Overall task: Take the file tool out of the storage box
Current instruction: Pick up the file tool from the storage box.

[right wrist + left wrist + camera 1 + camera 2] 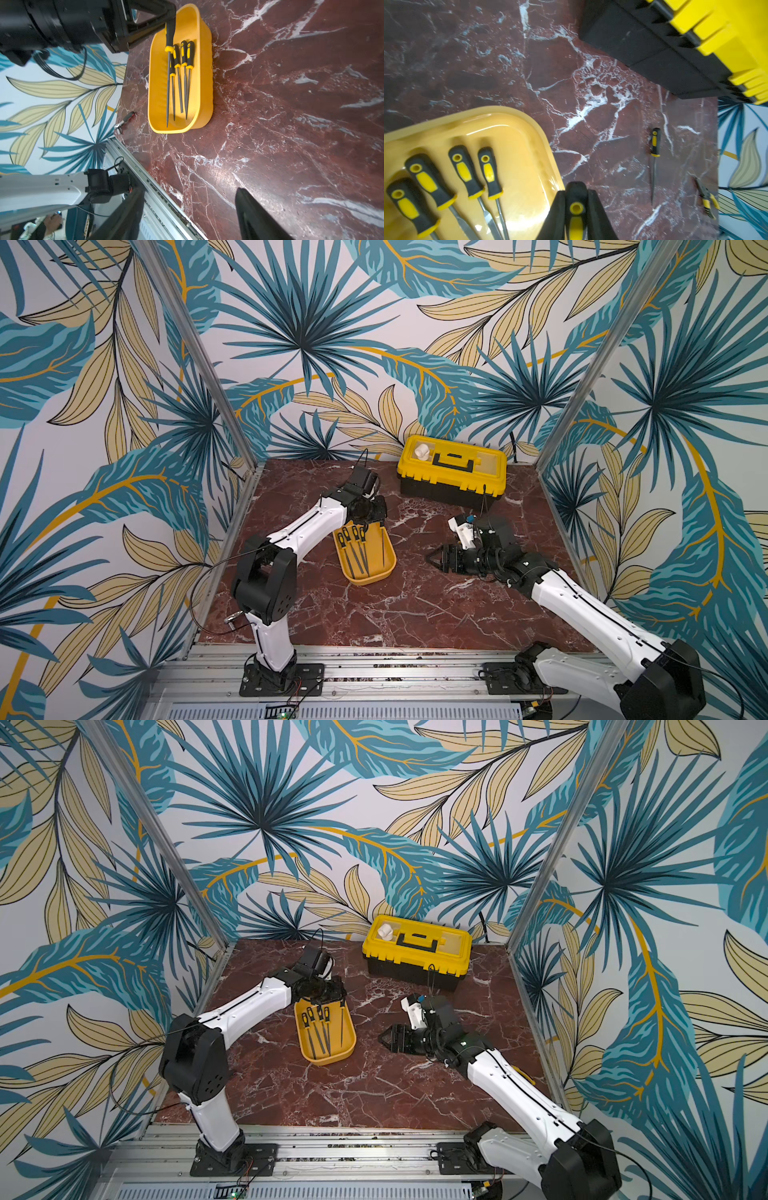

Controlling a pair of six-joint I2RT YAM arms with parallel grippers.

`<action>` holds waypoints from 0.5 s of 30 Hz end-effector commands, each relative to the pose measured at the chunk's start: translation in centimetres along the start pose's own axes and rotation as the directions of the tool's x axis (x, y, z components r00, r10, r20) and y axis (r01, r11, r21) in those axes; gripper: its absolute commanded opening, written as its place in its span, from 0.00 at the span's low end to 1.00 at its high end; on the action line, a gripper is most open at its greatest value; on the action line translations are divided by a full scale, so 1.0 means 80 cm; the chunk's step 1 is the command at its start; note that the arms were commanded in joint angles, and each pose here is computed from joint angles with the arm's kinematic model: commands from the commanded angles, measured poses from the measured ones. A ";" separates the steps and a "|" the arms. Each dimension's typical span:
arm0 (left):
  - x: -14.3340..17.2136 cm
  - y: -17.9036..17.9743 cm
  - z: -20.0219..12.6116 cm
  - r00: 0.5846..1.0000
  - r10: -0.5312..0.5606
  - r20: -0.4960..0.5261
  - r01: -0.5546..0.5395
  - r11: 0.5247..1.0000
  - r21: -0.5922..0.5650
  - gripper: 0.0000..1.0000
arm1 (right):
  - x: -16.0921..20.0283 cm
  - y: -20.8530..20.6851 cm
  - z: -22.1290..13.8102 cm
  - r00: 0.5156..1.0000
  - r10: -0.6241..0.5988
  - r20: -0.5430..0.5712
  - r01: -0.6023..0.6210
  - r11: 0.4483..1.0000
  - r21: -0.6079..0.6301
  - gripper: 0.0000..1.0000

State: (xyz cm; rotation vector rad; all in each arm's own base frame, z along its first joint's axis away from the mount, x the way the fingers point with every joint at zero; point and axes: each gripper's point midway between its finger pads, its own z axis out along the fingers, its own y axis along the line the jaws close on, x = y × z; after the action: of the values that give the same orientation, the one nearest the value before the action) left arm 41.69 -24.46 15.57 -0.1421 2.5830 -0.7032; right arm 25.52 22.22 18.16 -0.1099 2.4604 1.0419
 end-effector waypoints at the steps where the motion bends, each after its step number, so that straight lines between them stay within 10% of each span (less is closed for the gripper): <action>1: 0.010 -0.026 -0.014 0.999 -0.043 -0.015 0.044 0.992 0.116 0.13 | -0.011 0.021 0.012 1.000 -0.023 0.011 0.023 0.999 -0.034 0.65; 15: 0.035 -0.065 -0.034 0.997 -0.068 -0.047 0.077 0.972 0.223 0.13 | -0.017 0.060 0.075 0.999 -0.046 -0.014 0.045 0.995 -0.092 0.47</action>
State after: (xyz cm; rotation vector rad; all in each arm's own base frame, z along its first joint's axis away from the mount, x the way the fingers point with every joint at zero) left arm 38.35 -27.77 17.65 -0.1734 2.5696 -0.9699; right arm 26.92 28.60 17.05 -0.2062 2.4705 1.1137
